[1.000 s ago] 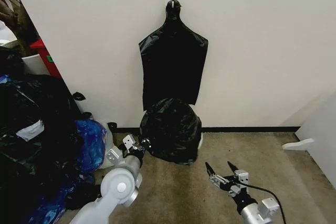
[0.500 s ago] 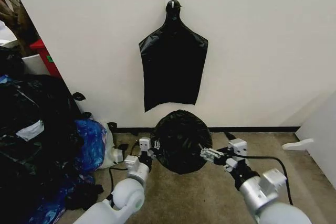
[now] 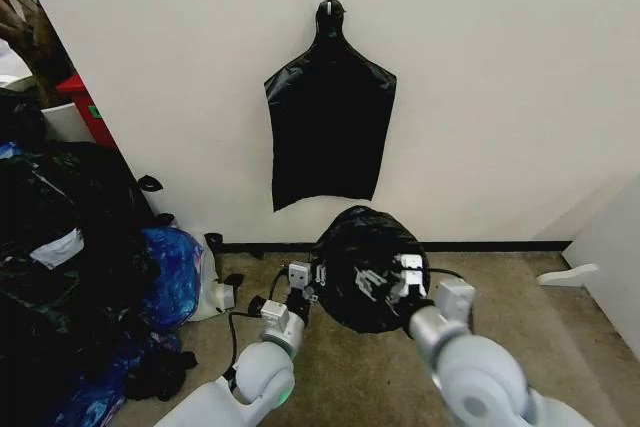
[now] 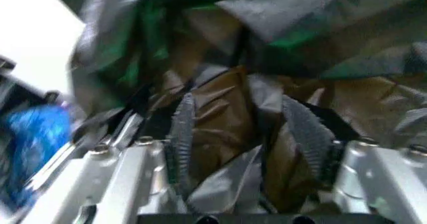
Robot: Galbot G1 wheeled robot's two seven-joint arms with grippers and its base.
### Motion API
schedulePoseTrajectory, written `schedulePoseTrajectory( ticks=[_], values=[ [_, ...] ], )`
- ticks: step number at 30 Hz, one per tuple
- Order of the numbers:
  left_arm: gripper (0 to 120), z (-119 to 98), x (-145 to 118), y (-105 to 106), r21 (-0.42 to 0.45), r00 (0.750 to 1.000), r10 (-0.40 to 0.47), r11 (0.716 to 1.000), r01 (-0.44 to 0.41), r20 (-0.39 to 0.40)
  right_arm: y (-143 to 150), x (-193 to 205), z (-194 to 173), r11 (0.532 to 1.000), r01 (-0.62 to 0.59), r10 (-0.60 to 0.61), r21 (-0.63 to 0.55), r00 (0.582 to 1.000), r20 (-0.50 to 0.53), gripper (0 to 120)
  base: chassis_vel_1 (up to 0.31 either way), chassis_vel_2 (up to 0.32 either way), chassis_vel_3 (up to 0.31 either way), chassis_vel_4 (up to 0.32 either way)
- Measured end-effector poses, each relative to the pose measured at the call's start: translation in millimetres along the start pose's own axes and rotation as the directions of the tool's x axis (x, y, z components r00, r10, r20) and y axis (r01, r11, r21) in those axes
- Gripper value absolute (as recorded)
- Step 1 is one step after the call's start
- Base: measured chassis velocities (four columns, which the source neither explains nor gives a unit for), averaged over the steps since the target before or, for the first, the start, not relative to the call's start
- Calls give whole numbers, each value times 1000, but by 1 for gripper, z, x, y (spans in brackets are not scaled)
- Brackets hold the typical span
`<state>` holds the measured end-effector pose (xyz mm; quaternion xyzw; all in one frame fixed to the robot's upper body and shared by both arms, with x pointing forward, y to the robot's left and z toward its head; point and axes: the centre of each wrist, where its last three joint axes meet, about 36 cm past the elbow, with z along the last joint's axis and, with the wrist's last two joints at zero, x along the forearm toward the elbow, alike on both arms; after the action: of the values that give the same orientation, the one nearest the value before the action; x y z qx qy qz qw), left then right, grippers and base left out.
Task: Place the garbage bag over the trash bin.
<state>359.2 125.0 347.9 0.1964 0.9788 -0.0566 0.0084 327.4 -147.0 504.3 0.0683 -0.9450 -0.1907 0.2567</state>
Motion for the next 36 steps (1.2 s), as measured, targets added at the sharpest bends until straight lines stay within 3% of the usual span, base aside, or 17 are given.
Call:
schedulePoseTrajectory(
  ticks=[8,14,32,36],
  values=[
    [3,-6,5,4,-23,999,14,1000,-14,35,4,-20,7,996,-93,93,-12,995,17,22,0,0,0,0],
    [3,-12,9,-5,-32,996,58,998,-56,64,7,-38,17,991,-135,136,-13,991,22,0,0,0,0,0],
    [3,-33,31,-15,-39,985,126,992,-123,114,-8,-84,25,970,-241,240,8,969,60,0,0,0,0,0],
    [3,-33,38,-13,-98,973,188,979,-176,135,-11,-89,23,966,-257,257,1,964,62,0,0,0,0,0]
  ],
)
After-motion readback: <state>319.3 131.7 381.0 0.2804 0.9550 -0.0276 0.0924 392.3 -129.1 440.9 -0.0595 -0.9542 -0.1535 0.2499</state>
